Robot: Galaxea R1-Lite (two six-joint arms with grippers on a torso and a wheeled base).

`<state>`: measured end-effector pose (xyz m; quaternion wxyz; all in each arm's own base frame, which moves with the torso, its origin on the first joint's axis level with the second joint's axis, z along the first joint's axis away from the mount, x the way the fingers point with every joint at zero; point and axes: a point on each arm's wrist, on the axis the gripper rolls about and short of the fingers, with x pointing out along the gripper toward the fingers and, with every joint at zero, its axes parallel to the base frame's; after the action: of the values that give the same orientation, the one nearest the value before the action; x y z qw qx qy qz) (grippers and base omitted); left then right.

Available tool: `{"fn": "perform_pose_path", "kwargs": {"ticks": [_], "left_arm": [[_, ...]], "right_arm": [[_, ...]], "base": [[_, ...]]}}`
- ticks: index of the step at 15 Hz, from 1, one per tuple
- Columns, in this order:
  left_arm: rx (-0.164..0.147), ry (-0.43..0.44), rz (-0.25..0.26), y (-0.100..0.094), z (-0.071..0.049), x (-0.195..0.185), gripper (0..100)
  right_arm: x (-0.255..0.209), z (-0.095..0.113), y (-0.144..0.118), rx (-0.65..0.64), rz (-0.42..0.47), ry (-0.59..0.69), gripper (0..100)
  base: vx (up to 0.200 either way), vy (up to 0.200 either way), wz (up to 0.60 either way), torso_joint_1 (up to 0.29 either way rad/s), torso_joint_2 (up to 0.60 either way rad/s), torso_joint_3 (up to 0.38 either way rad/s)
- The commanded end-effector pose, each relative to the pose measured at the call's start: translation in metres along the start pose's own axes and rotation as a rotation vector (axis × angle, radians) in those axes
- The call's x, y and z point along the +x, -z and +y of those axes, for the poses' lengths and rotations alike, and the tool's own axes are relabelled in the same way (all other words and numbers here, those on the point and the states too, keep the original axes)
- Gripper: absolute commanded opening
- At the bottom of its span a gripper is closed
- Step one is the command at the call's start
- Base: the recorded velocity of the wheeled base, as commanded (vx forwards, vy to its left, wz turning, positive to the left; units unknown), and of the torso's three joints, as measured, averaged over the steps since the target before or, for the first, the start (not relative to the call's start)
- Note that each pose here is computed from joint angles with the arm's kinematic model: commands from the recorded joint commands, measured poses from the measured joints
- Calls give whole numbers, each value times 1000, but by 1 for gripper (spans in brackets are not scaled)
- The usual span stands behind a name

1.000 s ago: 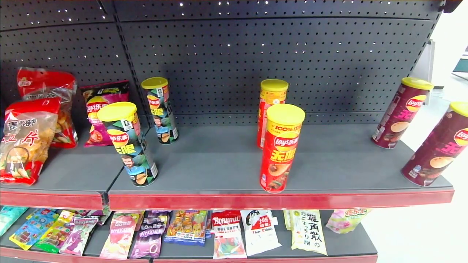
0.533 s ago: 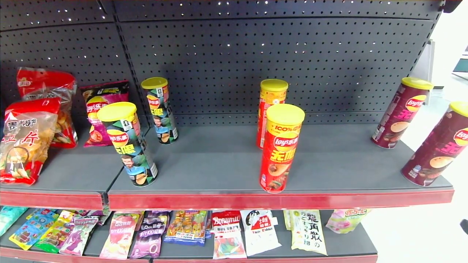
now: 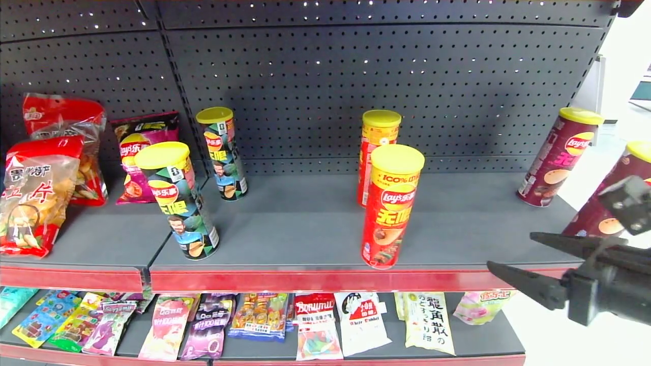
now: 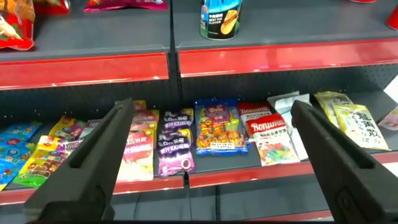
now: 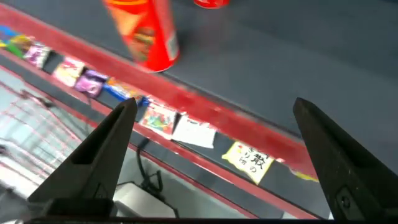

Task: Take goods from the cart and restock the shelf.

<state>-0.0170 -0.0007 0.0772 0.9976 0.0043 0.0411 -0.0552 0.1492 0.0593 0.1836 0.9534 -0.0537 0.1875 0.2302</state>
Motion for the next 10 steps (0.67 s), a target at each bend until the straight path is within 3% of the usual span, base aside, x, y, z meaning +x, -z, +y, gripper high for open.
{"fn": "perform_pose_path", "kwargs": {"ticks": [1, 10], "left_arm": [[0, 0, 3, 0, 0, 0, 100], [0, 0, 3, 0, 0, 0, 100]], "right_arm": [[54, -5, 15, 17, 150, 20, 100], [109, -9, 18, 7, 174, 35, 100]], "base": [[0, 0, 0, 0, 0, 0], [0, 0, 0, 0, 0, 0]]}}
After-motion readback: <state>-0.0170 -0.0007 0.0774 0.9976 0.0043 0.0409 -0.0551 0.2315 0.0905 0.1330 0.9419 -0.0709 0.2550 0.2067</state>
